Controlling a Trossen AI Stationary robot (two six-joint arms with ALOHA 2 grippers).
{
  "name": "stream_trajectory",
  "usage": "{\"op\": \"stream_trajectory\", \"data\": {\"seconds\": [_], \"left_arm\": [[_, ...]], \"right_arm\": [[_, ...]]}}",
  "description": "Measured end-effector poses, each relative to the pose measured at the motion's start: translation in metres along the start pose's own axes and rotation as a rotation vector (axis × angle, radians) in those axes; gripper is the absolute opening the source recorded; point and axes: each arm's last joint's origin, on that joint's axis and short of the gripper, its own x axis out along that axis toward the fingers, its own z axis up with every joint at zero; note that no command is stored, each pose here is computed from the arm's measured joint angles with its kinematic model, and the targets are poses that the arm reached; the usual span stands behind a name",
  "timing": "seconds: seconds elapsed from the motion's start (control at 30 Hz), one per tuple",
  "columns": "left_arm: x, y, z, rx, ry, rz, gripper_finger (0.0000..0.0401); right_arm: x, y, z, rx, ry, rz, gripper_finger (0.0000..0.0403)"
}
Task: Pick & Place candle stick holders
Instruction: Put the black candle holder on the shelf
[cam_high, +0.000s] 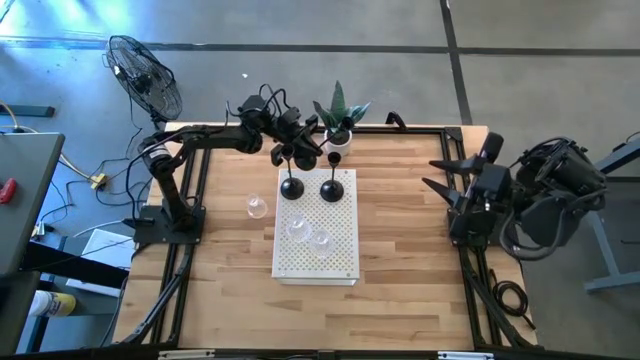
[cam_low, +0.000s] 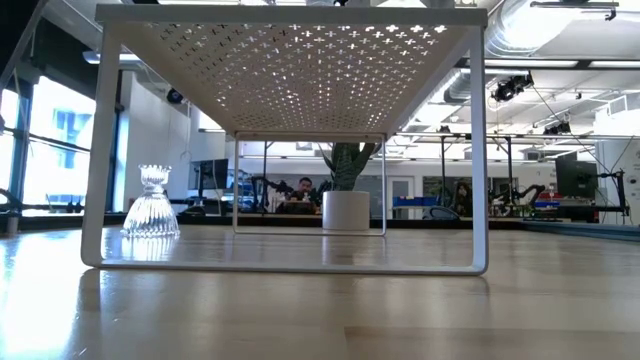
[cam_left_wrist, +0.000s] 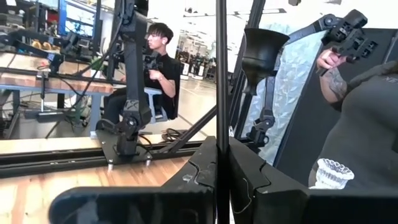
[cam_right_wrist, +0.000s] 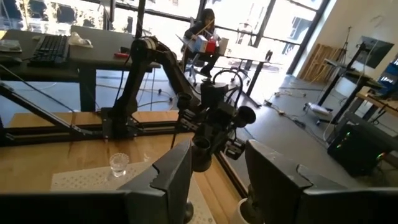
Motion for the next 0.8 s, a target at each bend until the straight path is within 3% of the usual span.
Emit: {"op": "stream_trajectory", "data": {"seconds": [0.43, 0.8], "left_arm": [[0.014, 0.008, -0.025, -0.022, -0.044, -0.043, 0.0010], [0.013, 0.009, -0.031, -0.045, -0.044, -0.076, 0.0010]], "right_arm": [[0.011, -0.001, 0.006, 0.024, 0.023, 0.073, 0.0144], [0.011, 0.001, 0.011, 0.014, -0.005, 0.081, 0.0144]]}}
